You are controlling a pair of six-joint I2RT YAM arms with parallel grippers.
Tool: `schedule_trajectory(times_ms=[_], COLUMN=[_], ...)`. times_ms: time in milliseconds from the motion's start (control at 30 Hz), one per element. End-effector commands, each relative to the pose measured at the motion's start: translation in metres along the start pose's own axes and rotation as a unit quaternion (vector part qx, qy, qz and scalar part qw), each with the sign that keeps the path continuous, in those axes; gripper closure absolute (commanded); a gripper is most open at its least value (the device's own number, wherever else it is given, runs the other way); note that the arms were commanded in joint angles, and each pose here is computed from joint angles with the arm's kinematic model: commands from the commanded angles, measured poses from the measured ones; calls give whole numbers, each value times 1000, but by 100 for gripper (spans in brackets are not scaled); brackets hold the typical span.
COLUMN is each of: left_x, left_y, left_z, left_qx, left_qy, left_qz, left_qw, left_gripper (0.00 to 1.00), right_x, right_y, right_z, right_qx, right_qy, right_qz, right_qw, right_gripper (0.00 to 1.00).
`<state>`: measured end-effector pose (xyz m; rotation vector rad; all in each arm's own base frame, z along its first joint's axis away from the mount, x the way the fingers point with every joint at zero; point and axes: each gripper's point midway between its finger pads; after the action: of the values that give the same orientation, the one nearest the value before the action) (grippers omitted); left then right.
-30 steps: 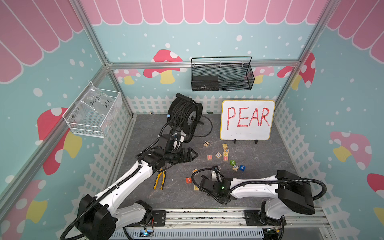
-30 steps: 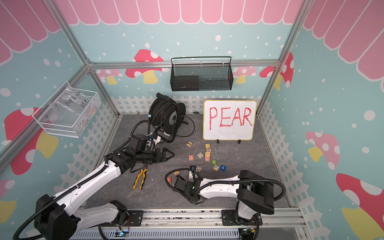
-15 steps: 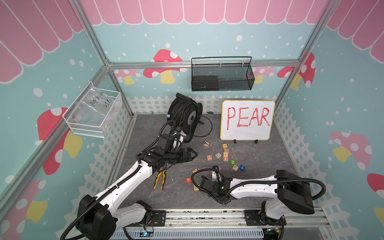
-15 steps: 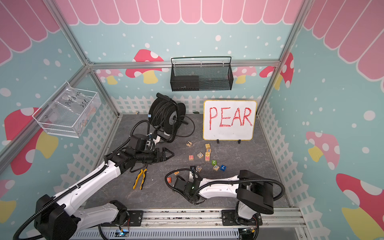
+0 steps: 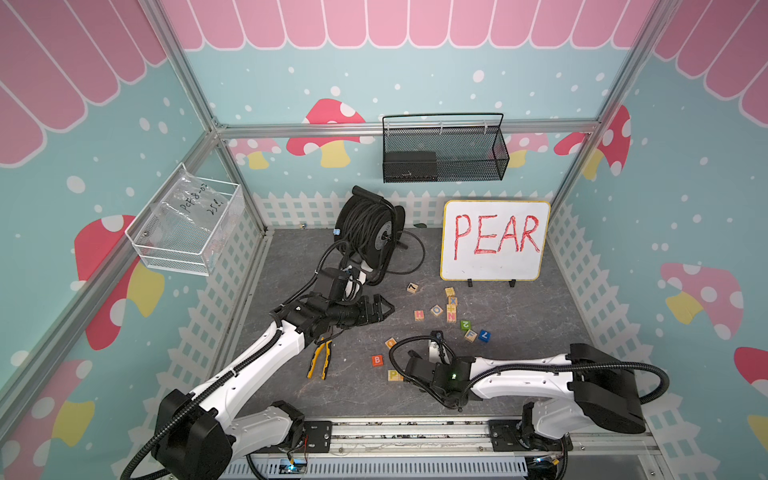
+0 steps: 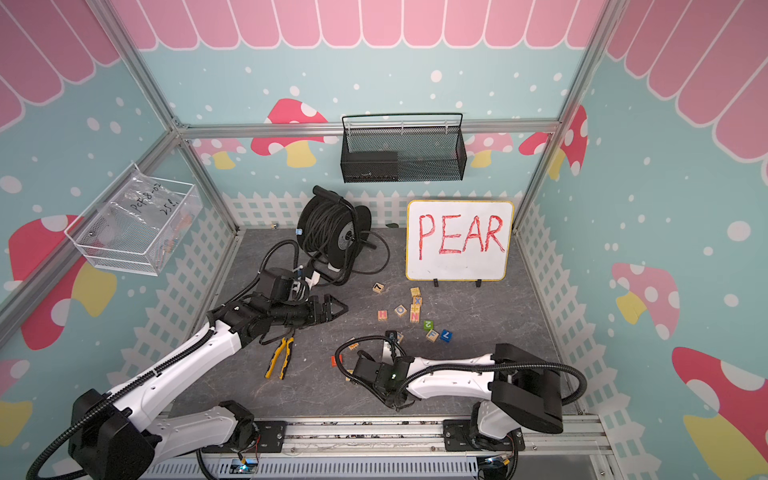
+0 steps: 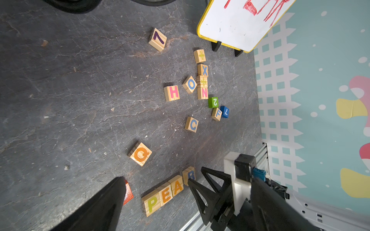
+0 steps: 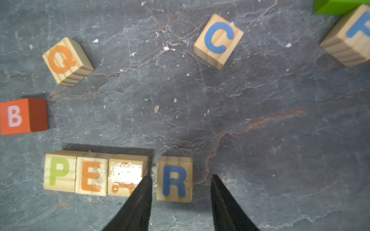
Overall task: Spell the uppercase word “pear” with letter blocks
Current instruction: Place the letter block at the center of the board, then move the letter block to the center of the board.
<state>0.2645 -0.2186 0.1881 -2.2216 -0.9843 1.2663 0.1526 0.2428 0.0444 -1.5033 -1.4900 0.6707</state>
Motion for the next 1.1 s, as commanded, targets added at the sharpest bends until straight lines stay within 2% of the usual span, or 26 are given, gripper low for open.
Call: schedule_trajectory(times_ms=[0,133,367,600,867,1067], left_x=[7,7,8,11,12,12], left_y=[3,4,8,10,10,11], left_z=[4,5,7,7,7,7], left_qx=[7,10,18,19,17,19], left_qy=[-11,-13,-18,-20,-20,-21], left_qz=[-5,-4,-1,-5,-10,-7], left_qw=[1000,1000,1000,1000,1000,1000], left_gripper=[1,1,0,1,1,1], right_x=[-19,-43,-78,-74,-57,-53], right_y=[-8,-11,-3,3,10,15], right_z=[-7,-8,4,-3,-9,-5], right_qx=[-25,-28,-8,-18,-16,-3], right_qy=[18,33,45,31,15,-2], right_qz=[13,35,80,70,38,46], right_qw=[999,998,996,997,999,999], right_gripper=[43,33,25,21,21,22])
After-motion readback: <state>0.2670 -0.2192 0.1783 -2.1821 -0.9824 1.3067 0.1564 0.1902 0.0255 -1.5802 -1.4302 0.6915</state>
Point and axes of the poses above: each gripper's point midway between its finger pads, its own y axis out along the fingers, its own x axis along the line the jaws close on, z = x × y, and after that the axes turned 12 degrees about y, right-handed
